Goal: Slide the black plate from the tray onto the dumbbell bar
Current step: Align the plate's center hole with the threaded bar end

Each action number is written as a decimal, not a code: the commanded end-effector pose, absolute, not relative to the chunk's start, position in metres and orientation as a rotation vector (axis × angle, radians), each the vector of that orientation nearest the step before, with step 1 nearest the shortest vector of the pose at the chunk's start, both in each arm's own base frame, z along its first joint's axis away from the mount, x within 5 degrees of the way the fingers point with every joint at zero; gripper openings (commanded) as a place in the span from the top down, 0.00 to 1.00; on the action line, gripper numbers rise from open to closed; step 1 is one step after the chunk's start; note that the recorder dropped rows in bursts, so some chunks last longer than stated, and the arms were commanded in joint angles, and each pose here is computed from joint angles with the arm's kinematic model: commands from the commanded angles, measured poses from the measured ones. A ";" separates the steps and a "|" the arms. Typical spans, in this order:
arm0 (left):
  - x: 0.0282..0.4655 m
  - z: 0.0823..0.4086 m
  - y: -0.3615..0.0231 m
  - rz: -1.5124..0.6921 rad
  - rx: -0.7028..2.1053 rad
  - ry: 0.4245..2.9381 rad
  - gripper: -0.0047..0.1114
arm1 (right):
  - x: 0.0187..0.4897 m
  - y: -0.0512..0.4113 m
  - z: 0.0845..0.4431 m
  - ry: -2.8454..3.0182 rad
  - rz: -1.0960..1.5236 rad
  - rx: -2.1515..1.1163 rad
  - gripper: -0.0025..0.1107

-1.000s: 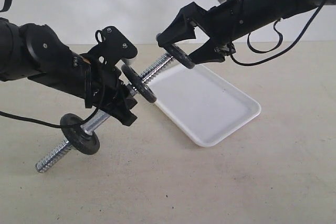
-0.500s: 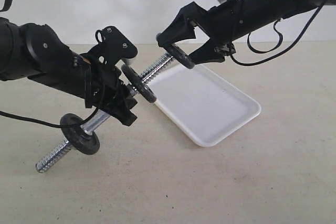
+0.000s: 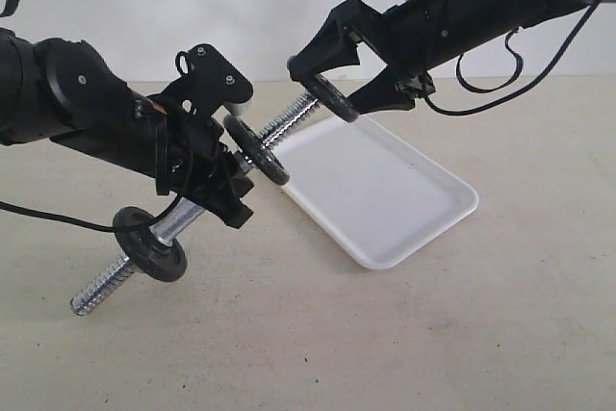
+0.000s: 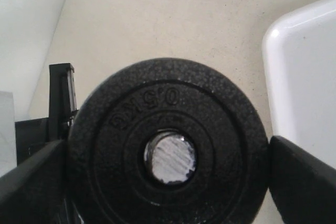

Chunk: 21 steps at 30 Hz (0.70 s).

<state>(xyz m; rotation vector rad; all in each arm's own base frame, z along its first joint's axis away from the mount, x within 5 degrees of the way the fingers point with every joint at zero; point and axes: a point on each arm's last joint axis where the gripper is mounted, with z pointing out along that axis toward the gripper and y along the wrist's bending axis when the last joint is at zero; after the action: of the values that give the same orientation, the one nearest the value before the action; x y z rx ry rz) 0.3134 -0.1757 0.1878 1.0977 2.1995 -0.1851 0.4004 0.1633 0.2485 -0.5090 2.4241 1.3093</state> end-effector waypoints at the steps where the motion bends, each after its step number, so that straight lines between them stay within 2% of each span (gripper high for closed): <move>1: 0.336 0.229 -0.177 -0.099 0.795 1.969 0.92 | 0.378 0.177 0.294 2.280 1.549 -0.586 0.98; 21: 0.336 0.229 -0.177 -0.092 0.809 1.964 0.92 | 0.369 0.175 0.315 2.247 1.537 -0.595 0.98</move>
<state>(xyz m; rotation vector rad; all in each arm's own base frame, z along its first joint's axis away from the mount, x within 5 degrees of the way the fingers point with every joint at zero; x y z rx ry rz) 0.3140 -0.1778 0.1954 1.0856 2.1731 -0.1847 0.3929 0.1606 0.2693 -0.5166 2.3979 1.2760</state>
